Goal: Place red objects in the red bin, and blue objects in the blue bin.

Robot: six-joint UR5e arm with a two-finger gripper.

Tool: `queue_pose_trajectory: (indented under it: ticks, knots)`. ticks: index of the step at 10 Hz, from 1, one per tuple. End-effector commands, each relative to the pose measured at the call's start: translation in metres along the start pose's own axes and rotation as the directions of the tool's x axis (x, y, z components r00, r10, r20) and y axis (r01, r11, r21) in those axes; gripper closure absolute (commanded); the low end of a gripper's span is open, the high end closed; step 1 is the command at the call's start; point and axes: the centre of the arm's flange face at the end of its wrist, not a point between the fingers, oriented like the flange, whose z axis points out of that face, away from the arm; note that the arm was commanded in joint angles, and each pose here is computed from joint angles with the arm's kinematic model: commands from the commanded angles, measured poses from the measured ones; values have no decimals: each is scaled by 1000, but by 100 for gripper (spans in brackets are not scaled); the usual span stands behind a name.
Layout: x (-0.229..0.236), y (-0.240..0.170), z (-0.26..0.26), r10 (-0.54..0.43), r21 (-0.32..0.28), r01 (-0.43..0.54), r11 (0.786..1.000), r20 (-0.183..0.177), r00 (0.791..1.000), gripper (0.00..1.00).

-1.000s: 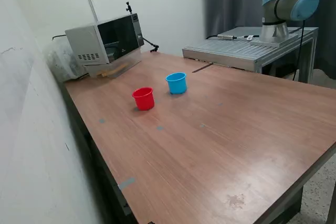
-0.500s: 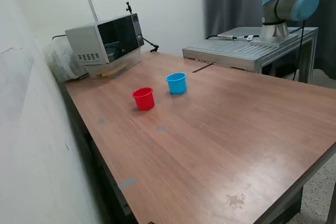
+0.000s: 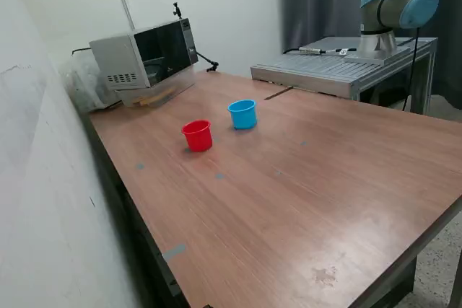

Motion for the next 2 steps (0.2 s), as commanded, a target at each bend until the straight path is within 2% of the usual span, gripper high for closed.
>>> queue_pose_trajectory:
  ticks: [1, 2]
  knots:
    - [0, 0, 0, 0, -1, 0, 1000, 0, 1000, 0]
    - [0, 0, 0, 0, 1, 0, 1000, 0, 1000, 0]
